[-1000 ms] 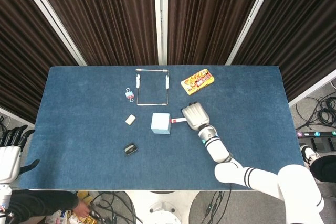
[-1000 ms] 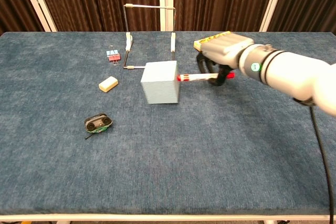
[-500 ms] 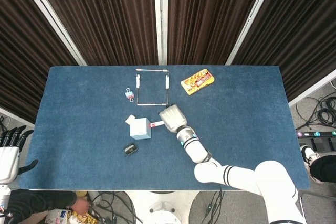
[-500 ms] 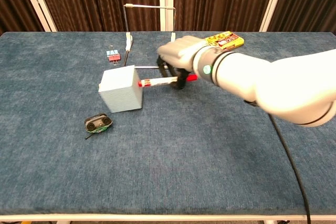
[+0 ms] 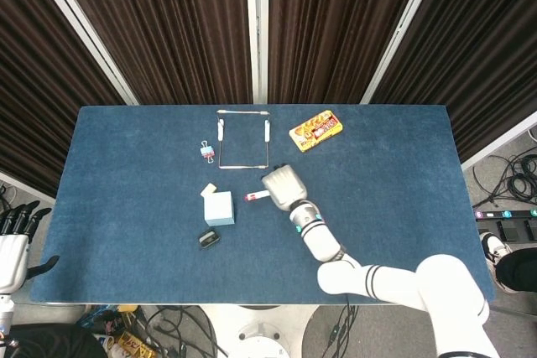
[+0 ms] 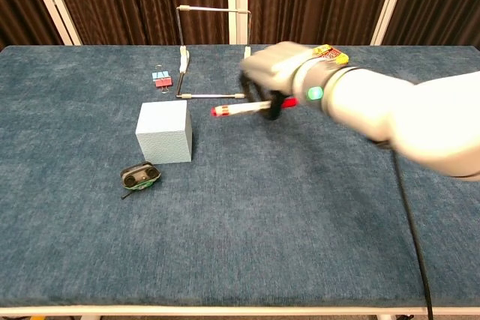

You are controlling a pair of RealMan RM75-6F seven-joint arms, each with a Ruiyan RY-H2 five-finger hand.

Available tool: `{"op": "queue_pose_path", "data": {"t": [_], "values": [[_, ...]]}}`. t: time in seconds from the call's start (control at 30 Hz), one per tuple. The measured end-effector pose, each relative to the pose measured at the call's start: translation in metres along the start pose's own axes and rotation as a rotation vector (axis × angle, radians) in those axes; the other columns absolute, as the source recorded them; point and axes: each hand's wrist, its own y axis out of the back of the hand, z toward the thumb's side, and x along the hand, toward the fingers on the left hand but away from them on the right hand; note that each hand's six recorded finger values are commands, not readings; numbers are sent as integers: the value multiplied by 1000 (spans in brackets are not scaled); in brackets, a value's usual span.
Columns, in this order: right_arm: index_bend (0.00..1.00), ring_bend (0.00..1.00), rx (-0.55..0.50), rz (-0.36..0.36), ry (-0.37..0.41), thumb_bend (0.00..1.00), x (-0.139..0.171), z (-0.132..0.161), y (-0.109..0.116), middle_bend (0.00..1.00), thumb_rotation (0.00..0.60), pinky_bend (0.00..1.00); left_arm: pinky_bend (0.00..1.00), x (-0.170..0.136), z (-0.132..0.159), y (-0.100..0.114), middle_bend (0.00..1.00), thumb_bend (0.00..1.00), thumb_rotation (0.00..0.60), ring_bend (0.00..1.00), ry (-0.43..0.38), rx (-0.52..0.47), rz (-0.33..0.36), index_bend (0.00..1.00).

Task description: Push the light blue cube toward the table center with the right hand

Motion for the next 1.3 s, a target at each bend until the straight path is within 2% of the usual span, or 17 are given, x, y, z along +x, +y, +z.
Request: {"op": "queue_pose_path", "data": {"t": [0.17, 0.27, 0.33, 0.4, 0.53, 0.77, 0.87, 1.0, 1.13, 1.3], "values": [[657, 297, 26, 9, -83, 477, 30, -57, -9, 670, 600, 342, 137, 1, 2, -1, 219, 125, 600, 135, -9, -7, 7, 246], [626, 276, 58, 42, -129, 477, 51, -88, -24, 643, 600, 333, 137, 2, 4, -1, 219, 125, 600, 135, -14, -11, 9, 246], [560, 246, 70, 75, -149, 477, 64, -101, -36, 599, 600, 321, 137, 1, 5, -1, 219, 125, 600, 135, -16, -14, 10, 246], [459, 206, 75, 101, -162, 468, 71, -108, -46, 535, 600, 303, 137, 1, 6, -2, 219, 126, 600, 135, -19, -14, 11, 246], [291, 127, 78, 147, -184, 371, 78, -115, -62, 408, 600, 260, 137, 0, 5, 0, 218, 125, 600, 135, -19, -13, 16, 246], [192, 88, 55, 160, -210, 368, 91, -126, -68, 324, 600, 246, 137, -2, 4, 3, 219, 126, 600, 135, -15, -13, 24, 246], [185, 87, 27, 130, -230, 367, 102, -136, -61, 315, 600, 246, 137, -2, 4, 3, 219, 125, 600, 135, -14, -17, 26, 246], [183, 84, -35, 51, -269, 370, 124, -158, -44, 279, 600, 241, 137, -1, 3, 2, 218, 125, 600, 135, -10, -19, 24, 246], [158, 59, -108, -53, -317, 370, 165, -190, -29, 206, 600, 216, 137, 1, 3, 1, 219, 126, 600, 135, -3, -22, 23, 246], [142, 22, -185, -154, -396, 369, 231, -220, -25, 174, 600, 189, 137, 4, 6, -1, 218, 125, 600, 135, 2, -23, 17, 246]]}}
